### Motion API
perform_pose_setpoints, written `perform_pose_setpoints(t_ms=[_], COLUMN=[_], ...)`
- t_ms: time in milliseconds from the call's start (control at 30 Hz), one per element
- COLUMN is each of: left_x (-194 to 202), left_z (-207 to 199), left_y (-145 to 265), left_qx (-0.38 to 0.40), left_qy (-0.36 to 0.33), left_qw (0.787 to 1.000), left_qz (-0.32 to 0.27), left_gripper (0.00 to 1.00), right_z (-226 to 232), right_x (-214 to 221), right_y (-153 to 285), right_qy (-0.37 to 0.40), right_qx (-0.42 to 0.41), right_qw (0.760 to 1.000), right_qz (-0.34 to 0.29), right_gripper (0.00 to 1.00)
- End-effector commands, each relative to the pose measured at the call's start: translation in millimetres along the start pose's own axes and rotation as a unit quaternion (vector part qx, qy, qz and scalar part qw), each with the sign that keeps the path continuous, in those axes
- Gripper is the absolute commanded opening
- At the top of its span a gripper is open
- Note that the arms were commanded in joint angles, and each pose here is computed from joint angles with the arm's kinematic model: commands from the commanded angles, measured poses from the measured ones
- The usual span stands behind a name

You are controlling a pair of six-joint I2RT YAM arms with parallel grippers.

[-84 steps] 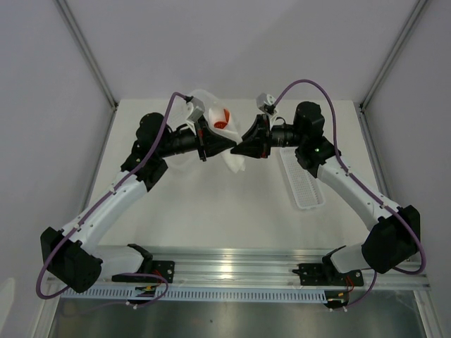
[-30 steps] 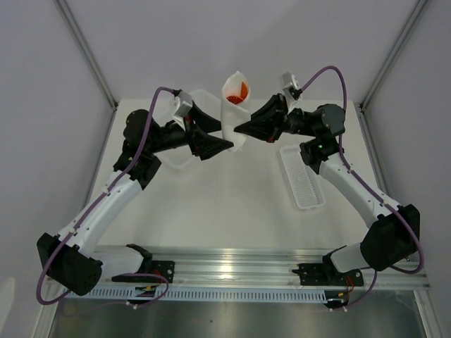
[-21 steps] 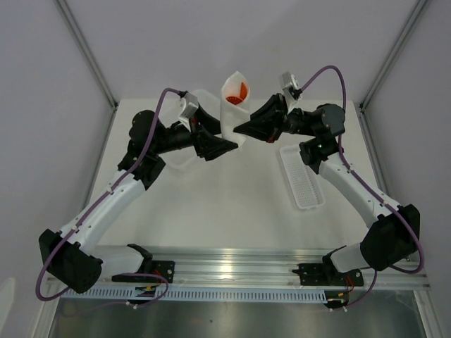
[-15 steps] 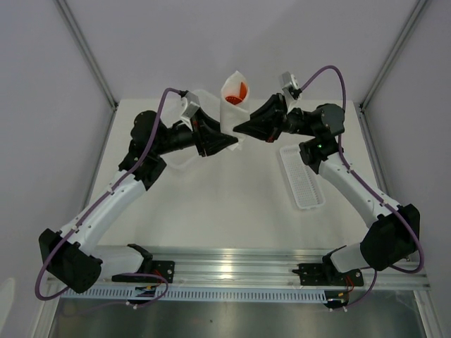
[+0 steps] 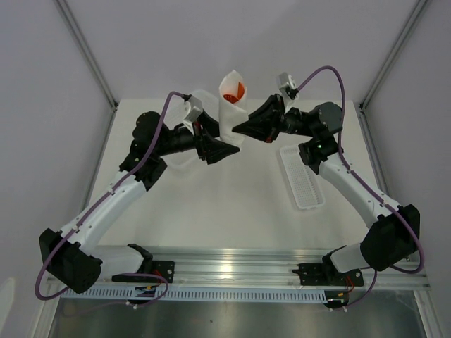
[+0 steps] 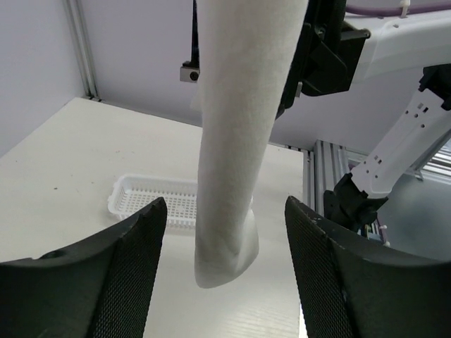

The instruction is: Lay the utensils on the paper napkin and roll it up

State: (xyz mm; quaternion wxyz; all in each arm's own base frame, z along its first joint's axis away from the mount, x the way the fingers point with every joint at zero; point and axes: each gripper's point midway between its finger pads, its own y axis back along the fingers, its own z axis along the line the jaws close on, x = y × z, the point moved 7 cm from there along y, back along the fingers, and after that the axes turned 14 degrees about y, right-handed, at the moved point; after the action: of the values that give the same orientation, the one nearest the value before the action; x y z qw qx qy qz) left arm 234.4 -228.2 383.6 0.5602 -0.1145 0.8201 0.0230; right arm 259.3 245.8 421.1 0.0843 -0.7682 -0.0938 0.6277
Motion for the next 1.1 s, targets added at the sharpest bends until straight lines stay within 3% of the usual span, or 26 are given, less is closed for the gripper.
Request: perform_pose_setpoints(t_ms=[0, 133, 200, 333, 433, 667, 867, 900, 1000, 1067], left_x=[-1.4, -0.9, -1.7, -4.8, -4.4, -4.9, -2.1, -1.3, 2.4, 5.8], left_z=[-10.3, -7.7, -4.1, -3.9, -4.8, -8.1, -8.8, -9.0, -12.3, -11.3], left_y=[5.5, 4.7, 3.1, -0.4, -1.4, 0.2, 1.1, 1.2, 3.2, 4.3], left_qx=[0.023, 0.018, 0.01, 0.011, 0.012, 0.016, 0.021, 0.023, 0.037, 0.034], left_qy=[-0.028, -0.03, -0.031, -0.033, -0.03, -0.029, -0.03, -0.031, -0.036, -0.035], left_qw=[0.999, 0.999, 0.999, 0.999, 0.999, 0.999, 0.999, 0.999, 0.999, 0.999], left_qz=[-0.001, -0.005, -0.009, -0.017, -0.019, -0.018, -0.013, -0.011, 0.001, 0.005], left_gripper=[0.72, 0.74, 0.7, 0.53, 0.29, 0.03, 0.01, 0.02, 0.59, 0.84], right_z=[7.3, 9.2, 9.4, 12.0, 11.6, 11.4, 11.0, 11.1, 10.7, 9.7], right_x=[-30.6, -37.2, -37.7, -37.4, -35.2, -30.8, -32.0, -32.3, -30.8, -28.8], right_y=[-2.9, -4.6, -4.9, -7.0, -8.0, -7.2, -7.1, -6.4, -6.8, -6.9], right_qy=[0.05, 0.054, 0.048, 0.03, 0.024, 0.028, 0.033, 0.034, 0.031, 0.026], right_qx=[-0.006, -0.012, -0.017, -0.027, -0.027, -0.019, -0.016, -0.015, -0.014, -0.011], right_qw=[0.998, 0.997, 0.997, 0.997, 0.997, 0.998, 0.998, 0.998, 0.998, 0.999], right_qz=[-0.025, -0.044, -0.051, -0.072, -0.073, -0.052, -0.05, -0.049, -0.048, -0.045], right_gripper=[0.0, 0.0, 0.0, 0.0, 0.0, 0.0, 0.0, 0.0, 0.0, 0.0])
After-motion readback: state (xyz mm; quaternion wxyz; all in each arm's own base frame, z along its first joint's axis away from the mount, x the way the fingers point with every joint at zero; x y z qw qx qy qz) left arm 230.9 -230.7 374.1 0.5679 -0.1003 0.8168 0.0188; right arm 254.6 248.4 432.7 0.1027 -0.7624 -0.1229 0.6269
